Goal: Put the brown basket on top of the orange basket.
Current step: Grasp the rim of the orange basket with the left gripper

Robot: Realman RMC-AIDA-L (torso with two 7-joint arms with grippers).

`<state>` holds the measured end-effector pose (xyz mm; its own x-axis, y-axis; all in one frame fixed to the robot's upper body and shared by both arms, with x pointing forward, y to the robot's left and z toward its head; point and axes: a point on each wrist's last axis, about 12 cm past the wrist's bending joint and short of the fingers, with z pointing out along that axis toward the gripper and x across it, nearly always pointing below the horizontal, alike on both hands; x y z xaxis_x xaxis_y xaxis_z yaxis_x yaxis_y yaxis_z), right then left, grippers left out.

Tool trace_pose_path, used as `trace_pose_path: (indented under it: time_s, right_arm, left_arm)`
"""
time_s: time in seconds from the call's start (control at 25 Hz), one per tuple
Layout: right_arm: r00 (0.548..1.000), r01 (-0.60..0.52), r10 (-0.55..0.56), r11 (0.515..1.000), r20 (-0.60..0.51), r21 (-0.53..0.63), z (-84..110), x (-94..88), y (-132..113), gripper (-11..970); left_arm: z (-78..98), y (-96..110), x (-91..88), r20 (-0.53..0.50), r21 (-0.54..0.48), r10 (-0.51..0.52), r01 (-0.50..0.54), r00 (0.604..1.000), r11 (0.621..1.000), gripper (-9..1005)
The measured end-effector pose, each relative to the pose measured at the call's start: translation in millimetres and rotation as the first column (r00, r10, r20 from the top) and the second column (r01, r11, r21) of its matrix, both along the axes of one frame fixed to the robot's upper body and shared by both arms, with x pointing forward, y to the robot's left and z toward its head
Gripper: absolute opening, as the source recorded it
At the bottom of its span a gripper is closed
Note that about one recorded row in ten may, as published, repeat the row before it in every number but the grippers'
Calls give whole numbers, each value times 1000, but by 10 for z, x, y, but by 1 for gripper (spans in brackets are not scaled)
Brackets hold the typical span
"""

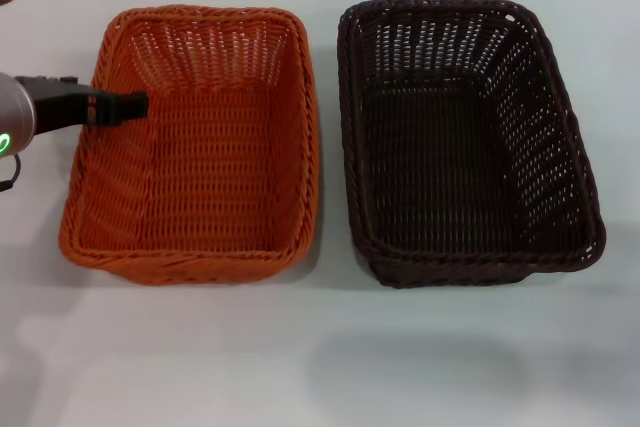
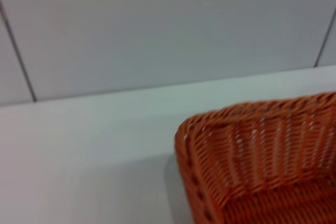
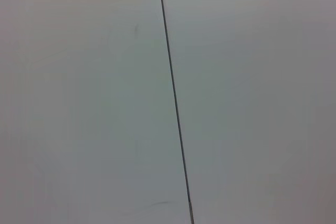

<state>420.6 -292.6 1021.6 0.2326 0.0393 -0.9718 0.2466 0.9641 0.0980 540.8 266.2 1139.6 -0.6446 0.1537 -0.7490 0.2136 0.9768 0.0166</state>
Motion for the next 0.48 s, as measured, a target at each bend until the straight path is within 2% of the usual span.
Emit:
trace_pose_path:
  time_s: [0.48]
  right_arm:
    - [1000,5,-5,1000,-4,-23,-8,0,-52,830]
  left_arm:
    - [-227,-70,73,-90,4,-12,12,996,1000,847]
